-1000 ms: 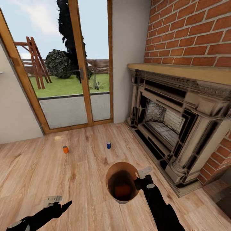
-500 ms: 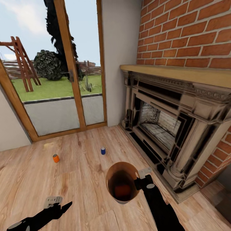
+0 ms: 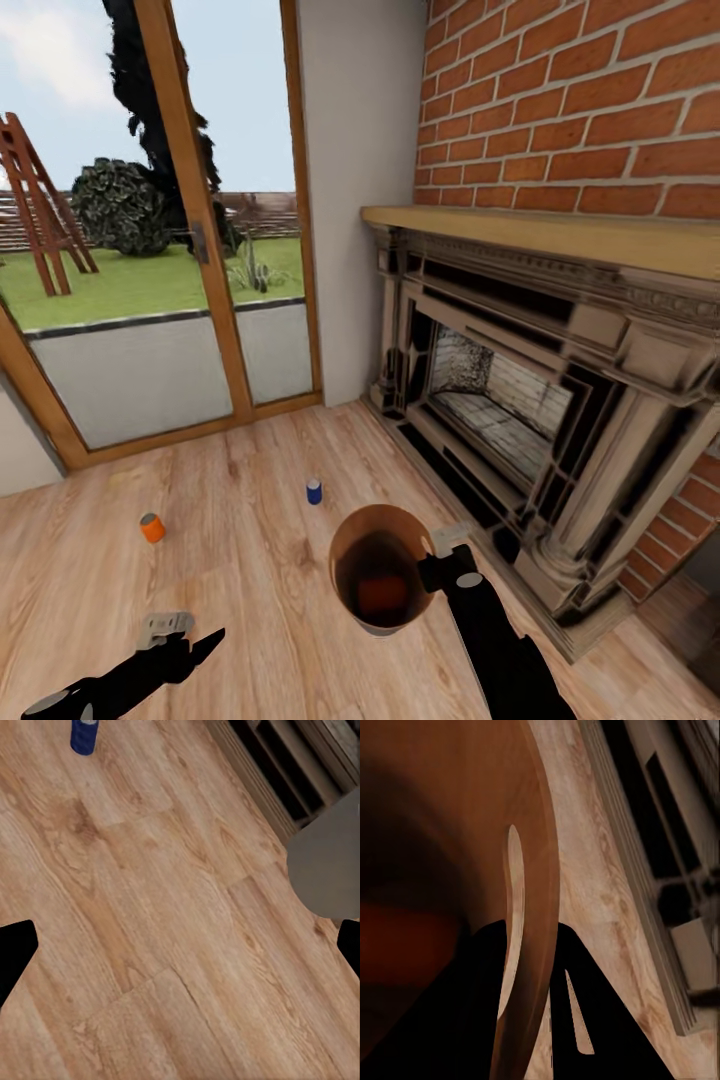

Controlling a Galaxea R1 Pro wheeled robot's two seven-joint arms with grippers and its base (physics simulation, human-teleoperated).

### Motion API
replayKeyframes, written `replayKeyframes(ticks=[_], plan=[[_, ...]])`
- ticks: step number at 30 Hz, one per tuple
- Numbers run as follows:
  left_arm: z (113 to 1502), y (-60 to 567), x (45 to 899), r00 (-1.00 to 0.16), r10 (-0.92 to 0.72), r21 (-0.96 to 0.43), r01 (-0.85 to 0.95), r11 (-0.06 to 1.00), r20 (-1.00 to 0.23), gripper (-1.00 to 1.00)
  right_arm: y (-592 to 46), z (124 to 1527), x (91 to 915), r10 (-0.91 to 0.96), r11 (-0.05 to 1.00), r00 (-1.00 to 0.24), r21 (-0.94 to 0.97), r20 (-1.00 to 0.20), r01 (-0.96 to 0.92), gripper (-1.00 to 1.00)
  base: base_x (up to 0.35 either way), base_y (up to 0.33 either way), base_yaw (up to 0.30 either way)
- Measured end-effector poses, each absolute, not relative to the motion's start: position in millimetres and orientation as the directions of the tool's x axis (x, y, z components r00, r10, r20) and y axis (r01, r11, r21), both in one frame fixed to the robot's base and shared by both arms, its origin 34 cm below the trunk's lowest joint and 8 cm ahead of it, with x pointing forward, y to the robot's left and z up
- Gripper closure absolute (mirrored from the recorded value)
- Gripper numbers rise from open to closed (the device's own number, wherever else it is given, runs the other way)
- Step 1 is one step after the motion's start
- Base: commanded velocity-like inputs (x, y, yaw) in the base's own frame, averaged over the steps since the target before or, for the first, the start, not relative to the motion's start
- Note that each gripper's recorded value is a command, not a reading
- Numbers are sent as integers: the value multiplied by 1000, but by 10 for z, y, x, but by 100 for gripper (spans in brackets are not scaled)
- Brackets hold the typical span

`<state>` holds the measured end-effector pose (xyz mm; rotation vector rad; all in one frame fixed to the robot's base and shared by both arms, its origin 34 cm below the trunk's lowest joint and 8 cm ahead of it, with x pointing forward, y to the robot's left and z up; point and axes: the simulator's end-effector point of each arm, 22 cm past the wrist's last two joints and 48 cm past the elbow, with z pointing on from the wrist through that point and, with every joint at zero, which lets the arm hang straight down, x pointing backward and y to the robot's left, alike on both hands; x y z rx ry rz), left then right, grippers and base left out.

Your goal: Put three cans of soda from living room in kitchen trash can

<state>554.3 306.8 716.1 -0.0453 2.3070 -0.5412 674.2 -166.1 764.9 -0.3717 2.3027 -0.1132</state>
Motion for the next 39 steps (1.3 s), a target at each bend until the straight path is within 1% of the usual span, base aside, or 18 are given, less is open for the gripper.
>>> replayKeyframes(ticks=[7, 13, 39], plan=[[7194, 3072, 5556, -710, -190, -392, 131, 911, -678, -100, -1661, 7692, 6753, -300, 953, -643, -197, -704, -229, 100, 26, 16, -218], [7200, 3067, 5559, -710, -190, -393, 132, 910, -678, -100, -1661, 7703, 6756, -301, 953, -642, -198, -706, -229, 100, 203, 69, -46], [7202, 3068, 5561, -709, -193, -395, 129, 910, -678, -100, -1659, 7701, 6754, -299, 953, -642, -197, -705, -229, 100, 269, 219, 0]])
